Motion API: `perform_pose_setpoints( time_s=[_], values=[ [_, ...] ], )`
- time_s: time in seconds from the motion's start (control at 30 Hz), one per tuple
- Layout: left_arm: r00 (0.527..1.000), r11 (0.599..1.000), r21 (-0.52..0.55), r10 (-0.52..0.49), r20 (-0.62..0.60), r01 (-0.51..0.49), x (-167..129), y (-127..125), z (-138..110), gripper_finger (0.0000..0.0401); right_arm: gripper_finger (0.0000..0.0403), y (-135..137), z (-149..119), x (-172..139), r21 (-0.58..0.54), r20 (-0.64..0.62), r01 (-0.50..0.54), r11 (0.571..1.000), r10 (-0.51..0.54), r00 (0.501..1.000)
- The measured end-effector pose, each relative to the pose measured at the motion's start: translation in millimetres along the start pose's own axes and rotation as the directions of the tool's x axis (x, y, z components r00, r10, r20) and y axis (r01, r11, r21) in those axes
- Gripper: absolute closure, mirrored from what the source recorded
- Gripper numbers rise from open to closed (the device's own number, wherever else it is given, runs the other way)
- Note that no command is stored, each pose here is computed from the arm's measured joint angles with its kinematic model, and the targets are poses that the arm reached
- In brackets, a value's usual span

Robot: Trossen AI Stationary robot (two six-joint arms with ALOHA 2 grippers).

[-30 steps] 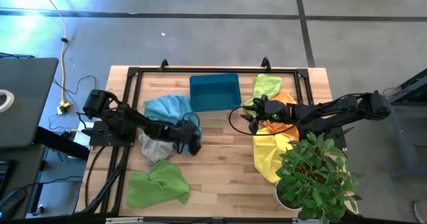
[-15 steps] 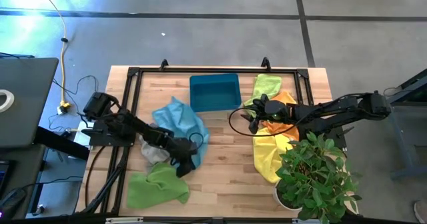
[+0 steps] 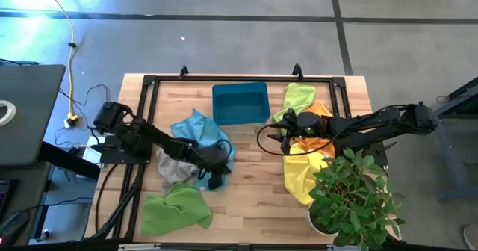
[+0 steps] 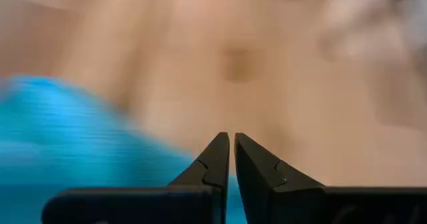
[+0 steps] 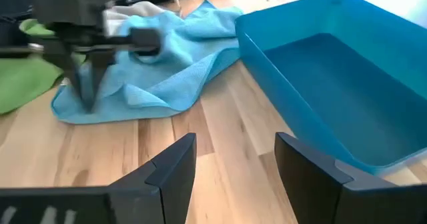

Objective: Fold microfiber towels
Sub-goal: Fold the blue microfiber cloth

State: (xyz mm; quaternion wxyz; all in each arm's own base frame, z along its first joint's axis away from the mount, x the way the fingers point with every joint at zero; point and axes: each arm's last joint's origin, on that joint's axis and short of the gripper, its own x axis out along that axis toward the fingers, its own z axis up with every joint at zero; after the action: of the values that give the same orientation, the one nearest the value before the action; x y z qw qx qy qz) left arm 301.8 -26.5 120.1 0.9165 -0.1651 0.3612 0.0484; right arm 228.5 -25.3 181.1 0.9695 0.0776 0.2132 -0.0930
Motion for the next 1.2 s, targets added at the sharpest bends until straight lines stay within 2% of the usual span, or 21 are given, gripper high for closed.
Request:
perform_pose_setpoints(
  time_s=[0.07,0.17,0.23,0.4,0.67,0.77,0.9,1.03,1.2],
  values=[
    [0.988,0.988,0.04,0.152,0.012,-0.152,0,6,5,0.0385,0.0206,0,1,0,0.0,0.007,-0.001,1.0,0.001,1.0],
    [0.939,0.935,0.083,0.344,0.015,-0.344,-2,11,13,0.0385,0.0206,0,1,0,0.001,0.01,-0.001,1.0,0.001,1.0],
    [0.918,0.914,0.093,0.397,-0.012,-0.395,-3,14,18,0.0385,0.0206,0,1,0,0.004,0.01,-0.001,1.0,0.001,1.0],
    [0.889,0.892,0.097,0.449,-0.09,-0.441,-7,17,20,0.0385,0.0206,-1,1,0,0.001,0.013,0.023,1.0,-0.023,1.0],
    [0.854,0.871,0.017,0.484,-0.192,-0.491,-10,22,10,0.0385,0.0206,-4,1,0,0.006,0.028,0.128,0.992,-0.129,0.991],
    [0.858,0.873,0.006,0.48,-0.184,-0.488,-7,22,10,0.0385,0.0206,-4,0,1,0.006,0.019,0.138,0.99,-0.138,0.99],
    [0.895,0.905,-0.005,0.42,-0.151,-0.426,9,21,9,0.0385,0.0206,-5,-6,7,0.002,-0.014,0.142,0.99,-0.142,0.99],
    [0.945,0.946,-0.012,0.323,-0.059,-0.324,31,18,12,0.0385,0.0206,-5,-13,16,-0.002,-0.043,0.146,0.989,-0.146,0.988],
    [0.969,0.968,0.025,0.248,0.025,-0.248,49,14,18,0.0385,0.0206,-6,-22,25,-0.009,-0.087,0.145,0.989,-0.145,0.985]
  ],
)
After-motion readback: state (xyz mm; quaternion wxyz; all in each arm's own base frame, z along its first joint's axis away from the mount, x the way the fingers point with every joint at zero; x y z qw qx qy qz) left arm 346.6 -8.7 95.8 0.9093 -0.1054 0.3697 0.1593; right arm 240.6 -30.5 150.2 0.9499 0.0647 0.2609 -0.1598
